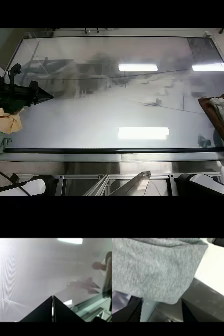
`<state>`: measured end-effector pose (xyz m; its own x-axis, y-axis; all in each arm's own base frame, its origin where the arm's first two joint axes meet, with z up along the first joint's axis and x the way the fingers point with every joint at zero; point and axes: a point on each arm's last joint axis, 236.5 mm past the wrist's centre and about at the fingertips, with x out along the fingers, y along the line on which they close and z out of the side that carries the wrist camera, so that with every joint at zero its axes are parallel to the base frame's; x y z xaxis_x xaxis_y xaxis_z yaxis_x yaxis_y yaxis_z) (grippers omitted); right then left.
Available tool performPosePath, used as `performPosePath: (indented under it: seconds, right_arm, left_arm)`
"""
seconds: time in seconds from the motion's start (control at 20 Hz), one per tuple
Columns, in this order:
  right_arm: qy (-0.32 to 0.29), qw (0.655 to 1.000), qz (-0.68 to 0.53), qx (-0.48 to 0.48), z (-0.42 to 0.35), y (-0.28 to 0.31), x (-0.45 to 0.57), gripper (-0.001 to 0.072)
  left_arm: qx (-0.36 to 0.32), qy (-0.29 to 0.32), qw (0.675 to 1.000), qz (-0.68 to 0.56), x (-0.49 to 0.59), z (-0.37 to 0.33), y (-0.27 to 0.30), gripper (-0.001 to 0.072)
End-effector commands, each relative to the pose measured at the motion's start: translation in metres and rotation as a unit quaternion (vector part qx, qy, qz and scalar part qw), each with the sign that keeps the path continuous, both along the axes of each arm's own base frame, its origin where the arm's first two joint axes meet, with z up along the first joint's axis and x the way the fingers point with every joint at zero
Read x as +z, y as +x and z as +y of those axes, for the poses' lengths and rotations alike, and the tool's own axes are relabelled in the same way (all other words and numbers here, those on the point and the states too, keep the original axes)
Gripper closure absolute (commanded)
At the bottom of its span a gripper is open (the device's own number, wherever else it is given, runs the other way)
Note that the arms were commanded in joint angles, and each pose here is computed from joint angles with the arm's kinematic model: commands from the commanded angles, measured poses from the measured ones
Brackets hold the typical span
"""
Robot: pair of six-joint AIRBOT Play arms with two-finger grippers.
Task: Fold the shirts.
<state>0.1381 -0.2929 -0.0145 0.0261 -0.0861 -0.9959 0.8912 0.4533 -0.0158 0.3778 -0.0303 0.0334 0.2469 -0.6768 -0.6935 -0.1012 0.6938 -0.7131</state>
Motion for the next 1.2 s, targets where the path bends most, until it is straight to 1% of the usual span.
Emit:
performPosePath:
  seconds: [0.0, 0.05, 0.1, 0.15, 0.25, 0.3, 0.4, 0.5, 0.55, 0.6, 0.85, 1.15]
  right_arm:
    - [0.011, 0.996, -0.088, -0.026, 0.028, 0.029, 0.037, 0.0174]
    - [0.009, 0.989, -0.148, -0.01, 0.04, 0.057, 0.056, 0.0175]
    - [0.014, 0.978, -0.208, 0.026, 0.06, 0.089, 0.076, 0.0176]
    - [0.025, 0.963, -0.26, 0.072, 0.087, 0.121, 0.096, 0.0181]
    - [0.047, 0.934, -0.313, 0.168, 0.151, 0.169, 0.122, 0.0181]
    - [0.055, 0.921, -0.317, 0.22, 0.184, 0.185, 0.126, 0.0181]
    - [0.072, 0.889, -0.318, 0.321, 0.249, 0.208, 0.126, 0.0182]
    - [0.079, 0.857, -0.33, 0.387, 0.303, 0.228, 0.127, 0.0184]
    - [0.078, 0.845, -0.339, 0.406, 0.322, 0.236, 0.127, 0.0244]
    - [0.079, 0.836, -0.345, 0.419, 0.337, 0.243, 0.127, 0.0357]
    - [0.111, 0.816, -0.331, 0.46, 0.382, 0.241, 0.115, 0.0361]
    - [0.117, 0.817, -0.324, 0.463, 0.386, 0.242, 0.109, 0.0362]
  left_arm:
    - [0.005, -0.002, 1.0, 0.003, 0.001, 0.0, 0.001, 0.0385]
    - [0.005, -0.002, 1.0, 0.003, 0.001, 0.0, 0.0, 0.0209]
    - [0.003, -0.002, 1.0, 0.003, 0.002, 0.0, 0.0, 0.0111]
    - [0.001, -0.002, 1.0, 0.001, 0.005, 0.0, 0.0, 0.0096]
    - [-0.003, 0.016, 1.0, -0.022, 0.02, 0.007, 0.01, 0.0097]
    - [0.005, 0.042, 0.998, -0.037, 0.03, 0.018, 0.019, 0.0097]
    - [0.027, 0.094, 0.993, -0.062, 0.05, 0.045, 0.034, 0.0097]
    - [0.032, 0.12, 0.989, -0.08, 0.067, 0.056, 0.04, 0.0097]
    - [0.032, 0.119, 0.989, -0.083, 0.073, 0.055, 0.041, 0.0097]
    - [0.032, 0.119, 0.989, -0.084, 0.076, 0.054, 0.041, 0.0098]
    - [0.025, 0.119, 0.989, -0.085, 0.077, 0.05, 0.041, 0.0097]
    - [0.026, 0.119, 0.989, -0.085, 0.077, 0.05, 0.042, 0.0097]
